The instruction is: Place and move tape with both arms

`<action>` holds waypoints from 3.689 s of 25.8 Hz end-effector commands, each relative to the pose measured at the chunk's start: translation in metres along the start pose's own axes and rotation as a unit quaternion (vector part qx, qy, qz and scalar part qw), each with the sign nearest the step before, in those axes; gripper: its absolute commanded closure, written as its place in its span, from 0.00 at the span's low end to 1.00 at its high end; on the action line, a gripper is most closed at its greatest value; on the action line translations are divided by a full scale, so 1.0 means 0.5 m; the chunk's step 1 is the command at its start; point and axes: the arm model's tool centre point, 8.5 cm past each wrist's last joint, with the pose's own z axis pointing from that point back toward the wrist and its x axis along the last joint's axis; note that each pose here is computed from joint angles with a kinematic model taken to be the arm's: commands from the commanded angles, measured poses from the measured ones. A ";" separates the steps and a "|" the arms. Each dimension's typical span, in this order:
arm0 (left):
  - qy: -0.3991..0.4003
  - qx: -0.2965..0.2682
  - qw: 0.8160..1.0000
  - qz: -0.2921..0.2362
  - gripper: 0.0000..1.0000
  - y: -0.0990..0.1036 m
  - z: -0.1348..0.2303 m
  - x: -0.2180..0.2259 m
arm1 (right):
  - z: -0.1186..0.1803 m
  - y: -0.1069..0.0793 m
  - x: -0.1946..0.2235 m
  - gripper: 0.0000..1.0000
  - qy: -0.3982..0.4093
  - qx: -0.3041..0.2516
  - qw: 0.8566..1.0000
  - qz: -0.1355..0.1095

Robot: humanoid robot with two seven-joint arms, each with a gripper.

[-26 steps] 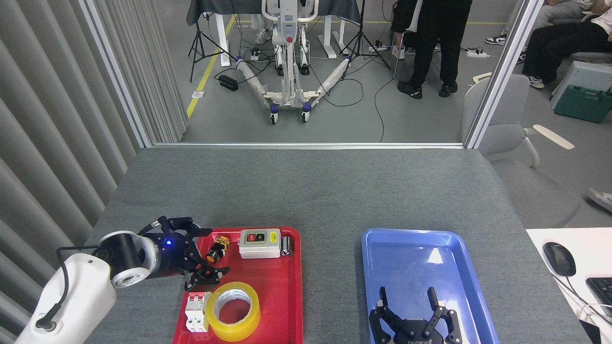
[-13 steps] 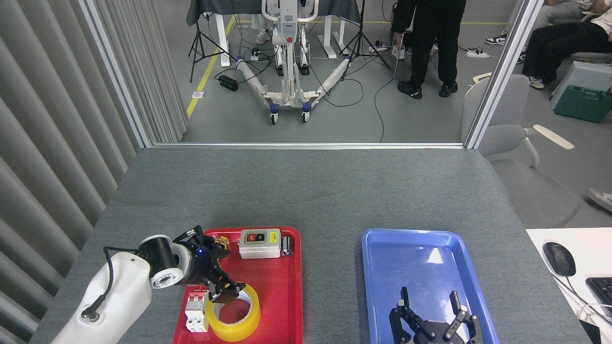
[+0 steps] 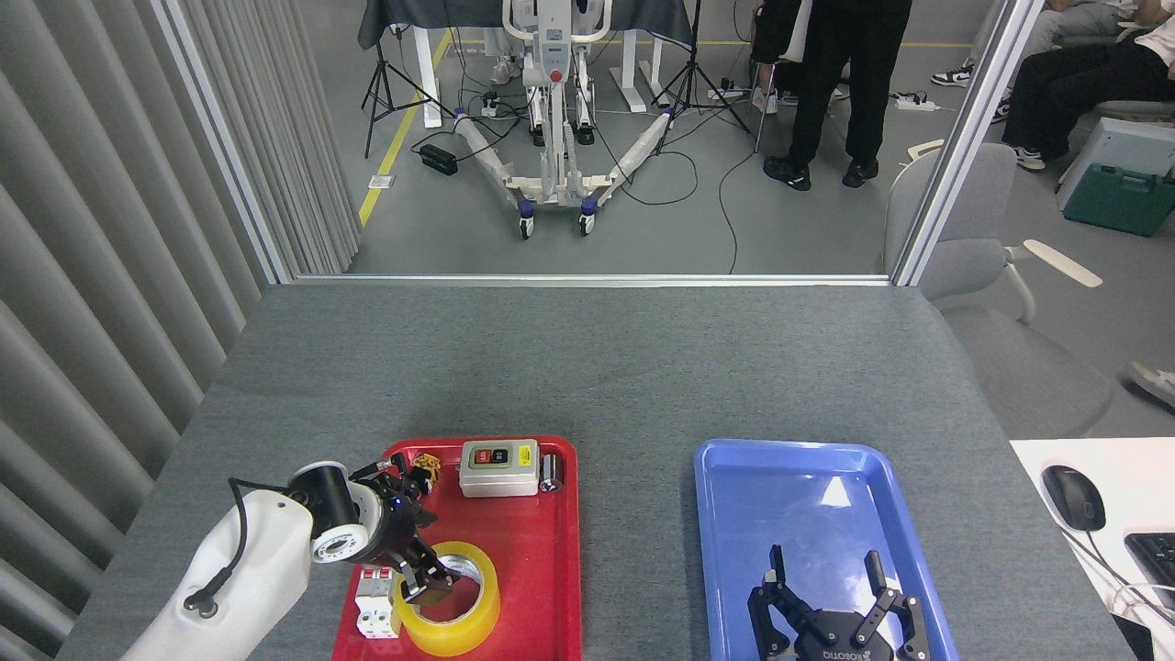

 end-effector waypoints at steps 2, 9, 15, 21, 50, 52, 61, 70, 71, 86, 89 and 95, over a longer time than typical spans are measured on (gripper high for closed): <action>-0.001 -0.049 0.999 0.003 0.29 -0.019 -0.007 -0.001 | 0.000 0.001 -0.002 0.00 -0.001 0.001 1.000 0.006; 0.000 -0.063 0.998 0.000 0.43 -0.016 -0.009 0.002 | 0.001 0.004 -0.006 0.00 0.001 0.002 1.000 0.008; -0.030 -0.047 0.998 -0.028 0.75 0.001 -0.012 0.020 | 0.007 0.002 -0.025 0.00 -0.004 -0.011 1.000 0.024; -0.049 -0.016 0.999 -0.009 1.00 0.011 -0.004 0.021 | 0.007 0.001 -0.027 0.00 -0.003 -0.011 1.000 0.025; -0.278 0.356 0.874 0.178 1.00 0.207 0.070 0.069 | -0.010 -0.020 -0.012 0.00 -0.080 -0.033 0.996 0.017; -0.278 0.356 0.874 0.178 1.00 0.207 0.070 0.069 | -0.009 -0.021 -0.010 0.00 -0.082 -0.033 0.996 0.008; -0.291 0.356 0.869 0.181 1.00 0.228 0.054 0.087 | 0.054 -0.070 0.025 0.00 -0.378 -0.098 0.917 -0.076; -0.296 0.356 0.868 0.178 1.00 0.236 0.051 0.097 | 0.082 -0.054 0.077 0.00 -0.442 -0.071 0.892 -0.065; -0.299 0.357 0.867 0.175 1.00 0.239 0.050 0.105 | 0.081 -0.053 0.080 0.00 -0.444 -0.067 0.891 -0.062; -0.333 0.360 0.855 0.169 0.95 0.266 0.025 0.177 | 0.093 -0.047 0.129 0.13 -0.468 -0.056 0.880 -0.065; -0.327 0.354 0.860 0.167 0.61 0.264 0.021 0.176 | 0.094 -0.045 0.128 0.31 -0.466 -0.055 0.881 -0.067; -0.313 0.347 0.868 0.165 0.30 0.260 0.019 0.169 | 0.095 -0.041 0.118 0.49 -0.460 -0.051 0.884 -0.066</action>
